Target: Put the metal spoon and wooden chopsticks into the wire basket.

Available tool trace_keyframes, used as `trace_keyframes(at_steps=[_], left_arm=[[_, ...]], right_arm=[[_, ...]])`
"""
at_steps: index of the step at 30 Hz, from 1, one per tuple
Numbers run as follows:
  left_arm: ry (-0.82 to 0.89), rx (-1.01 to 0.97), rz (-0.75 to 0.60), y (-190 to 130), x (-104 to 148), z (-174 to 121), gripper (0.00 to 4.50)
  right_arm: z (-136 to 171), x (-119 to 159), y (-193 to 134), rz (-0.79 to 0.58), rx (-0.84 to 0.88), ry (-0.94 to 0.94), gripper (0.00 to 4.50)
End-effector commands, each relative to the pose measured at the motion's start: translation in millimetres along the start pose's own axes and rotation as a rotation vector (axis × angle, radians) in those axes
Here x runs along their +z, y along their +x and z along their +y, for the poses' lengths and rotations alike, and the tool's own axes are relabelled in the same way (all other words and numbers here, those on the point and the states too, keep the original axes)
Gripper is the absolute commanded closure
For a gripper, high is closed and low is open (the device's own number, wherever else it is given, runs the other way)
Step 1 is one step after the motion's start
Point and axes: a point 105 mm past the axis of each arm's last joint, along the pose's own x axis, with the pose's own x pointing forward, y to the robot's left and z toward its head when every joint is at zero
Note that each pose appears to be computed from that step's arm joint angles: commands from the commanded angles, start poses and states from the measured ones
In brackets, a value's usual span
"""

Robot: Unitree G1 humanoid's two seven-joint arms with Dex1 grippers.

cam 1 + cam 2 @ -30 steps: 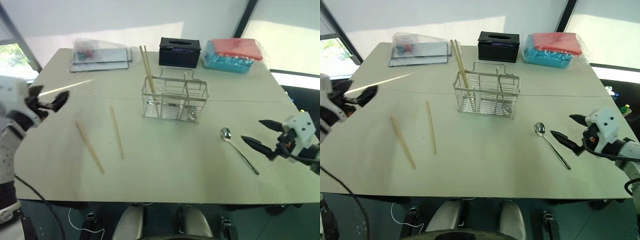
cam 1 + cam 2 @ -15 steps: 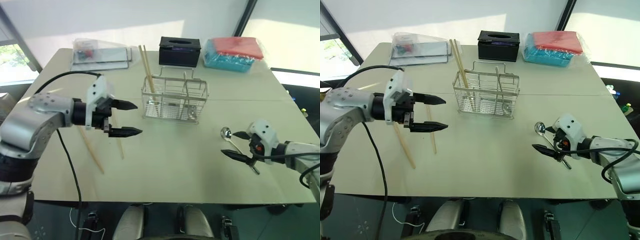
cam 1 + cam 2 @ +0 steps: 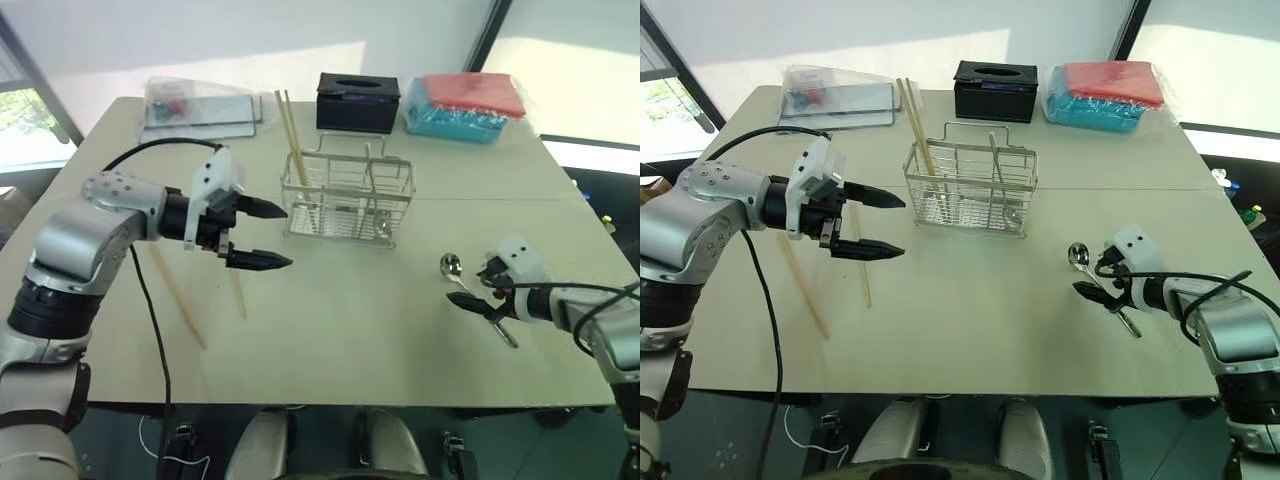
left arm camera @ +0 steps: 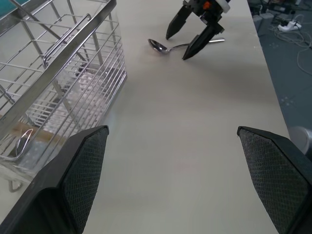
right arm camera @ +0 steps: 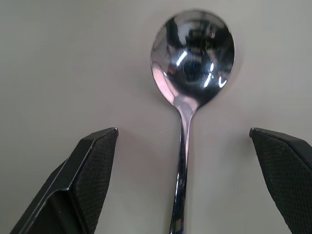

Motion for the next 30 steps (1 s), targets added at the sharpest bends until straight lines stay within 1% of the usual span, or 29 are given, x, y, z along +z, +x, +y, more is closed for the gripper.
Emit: trace_keyframes(at_steps=[1,3,7,8,10,12,14,17,23,25,27,29,30], left_arm=[[0.045,0.021,-0.012,-5,9,3,0.04],[0.048,0.028,-0.015,-6,9,3,0.04],[0.044,0.038,-0.021,-5,7,2,0.04],[0.044,0.039,-0.023,-5,6,1,0.01],[0.041,0.041,-0.029,-4,6,-1,0.0],[0.041,0.043,-0.032,-4,6,-2,0.0],[0.041,0.048,-0.035,-3,6,-3,0.0],[0.037,0.059,-0.042,-4,7,-2,0.0],[0.037,0.067,-0.049,-6,9,-1,0.0],[0.039,0.076,-0.051,-7,11,0,0.0],[0.039,0.093,-0.062,-9,14,3,0.0],[0.037,0.115,-0.077,-12,17,7,0.0],[0.037,0.128,-0.084,-14,18,9,0.0]], right_arm=[[4,4,-4,0.046,0.026,-0.039,0.0],[8,2,-4,0.089,0.046,-0.069,0.0],[8,3,-3,0.133,0.055,-0.093,0.0],[5,3,-3,0.146,0.046,-0.117,0.26],[-1,2,-2,0.168,0.024,-0.143,0.83],[-3,2,-2,0.176,0.019,-0.159,1.77],[-4,4,-1,0.174,0.021,-0.165,2.94],[-6,9,1,0.16,0.016,-0.16,4.46],[-7,8,3,0.154,-0.009,-0.158,4.46],[-5,13,3,0.111,-0.009,-0.17,4.46],[-3,28,0,0.005,-0.02,-0.18,4.46],[0,48,-9,-0.134,-0.038,-0.136,4.46],[2,64,-16,-0.231,-0.043,-0.112,4.46]])
